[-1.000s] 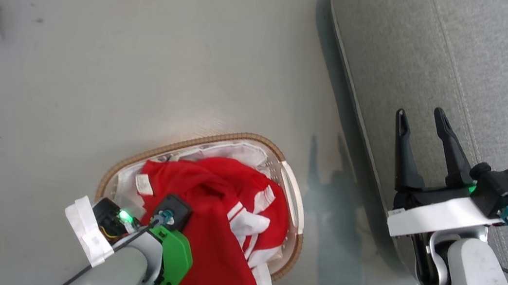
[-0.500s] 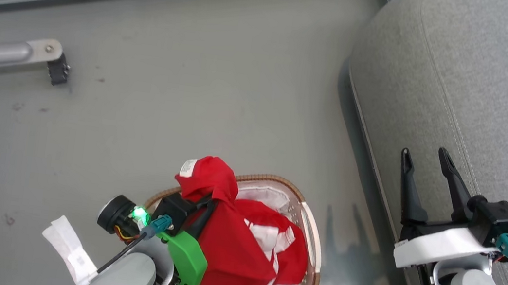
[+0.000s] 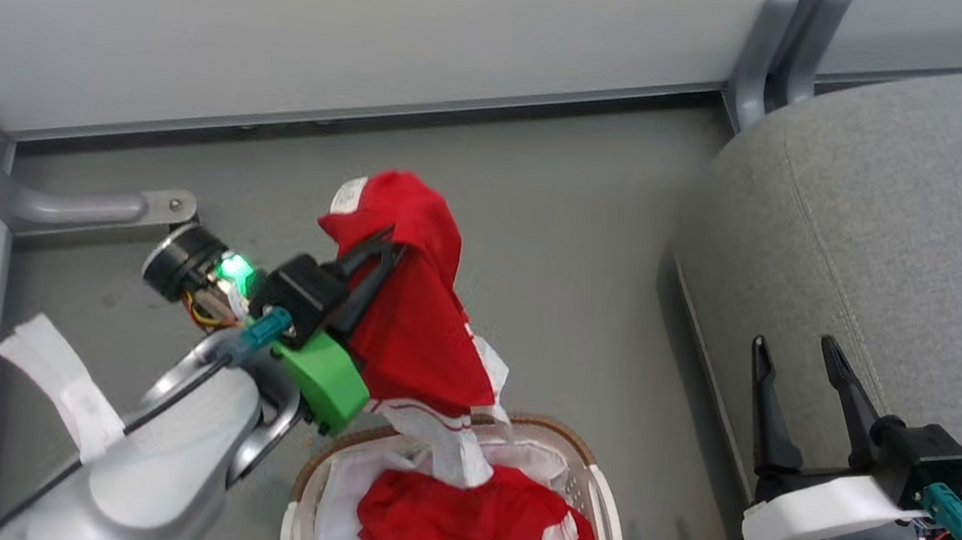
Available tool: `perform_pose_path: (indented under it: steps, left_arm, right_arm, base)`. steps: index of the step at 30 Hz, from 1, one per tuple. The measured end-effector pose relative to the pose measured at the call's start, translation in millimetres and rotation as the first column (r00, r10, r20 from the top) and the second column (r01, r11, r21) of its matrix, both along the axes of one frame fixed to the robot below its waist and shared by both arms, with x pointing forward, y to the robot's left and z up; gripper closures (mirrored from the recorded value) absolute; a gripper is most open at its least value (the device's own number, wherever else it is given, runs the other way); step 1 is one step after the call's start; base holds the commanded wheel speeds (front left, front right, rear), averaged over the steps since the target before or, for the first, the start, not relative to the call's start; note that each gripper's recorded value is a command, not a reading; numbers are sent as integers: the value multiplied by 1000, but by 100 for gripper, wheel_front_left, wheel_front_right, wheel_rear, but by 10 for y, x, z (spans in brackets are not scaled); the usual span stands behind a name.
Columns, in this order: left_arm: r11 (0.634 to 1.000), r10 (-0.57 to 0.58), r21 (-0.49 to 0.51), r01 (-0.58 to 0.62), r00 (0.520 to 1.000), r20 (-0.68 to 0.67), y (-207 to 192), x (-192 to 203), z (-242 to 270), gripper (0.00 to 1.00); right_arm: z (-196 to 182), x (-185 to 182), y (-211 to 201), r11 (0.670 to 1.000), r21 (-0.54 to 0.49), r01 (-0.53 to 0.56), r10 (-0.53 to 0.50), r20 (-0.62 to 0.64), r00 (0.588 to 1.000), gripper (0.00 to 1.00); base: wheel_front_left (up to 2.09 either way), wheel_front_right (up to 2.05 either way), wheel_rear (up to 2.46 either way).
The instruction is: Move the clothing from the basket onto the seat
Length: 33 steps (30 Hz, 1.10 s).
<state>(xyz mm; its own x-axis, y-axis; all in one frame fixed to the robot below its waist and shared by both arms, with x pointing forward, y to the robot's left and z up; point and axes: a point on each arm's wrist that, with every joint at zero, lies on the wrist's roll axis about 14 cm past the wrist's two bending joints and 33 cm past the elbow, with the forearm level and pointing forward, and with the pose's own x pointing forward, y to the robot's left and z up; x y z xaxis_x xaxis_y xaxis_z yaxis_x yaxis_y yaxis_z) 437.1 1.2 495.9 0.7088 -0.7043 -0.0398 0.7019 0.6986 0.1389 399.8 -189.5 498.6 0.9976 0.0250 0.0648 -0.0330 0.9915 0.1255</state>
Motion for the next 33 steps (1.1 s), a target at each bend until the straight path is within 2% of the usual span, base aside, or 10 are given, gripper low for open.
perform_pose_path:
  steps: [9,15,20,28,33]
  left_arm:
    - [999,9,30,-17,969,247,83,277,1042,100]
    - [999,5,40,-19,944,329,56,362,1454,100]
    - [998,5,56,-27,932,363,27,414,1651,100]
    - [998,-38,62,15,918,394,-193,296,1855,100]
    - [996,-73,69,48,904,421,-309,166,1960,100]
  right_arm:
    - [259,-69,170,999,-10,-50,51,72,996,0]
    - [307,-106,314,995,-19,-94,95,84,992,0]
    - [364,-101,592,984,-29,-176,178,99,979,0]
    - [560,-28,1103,943,-71,-324,331,145,932,0]
    - [654,92,1248,921,-160,-356,379,155,912,0]
  base:
    - [0,0,0]
    - [0,0,0]
    - [0,0,0]
    - [0,0,0]
    - [0,0,0]
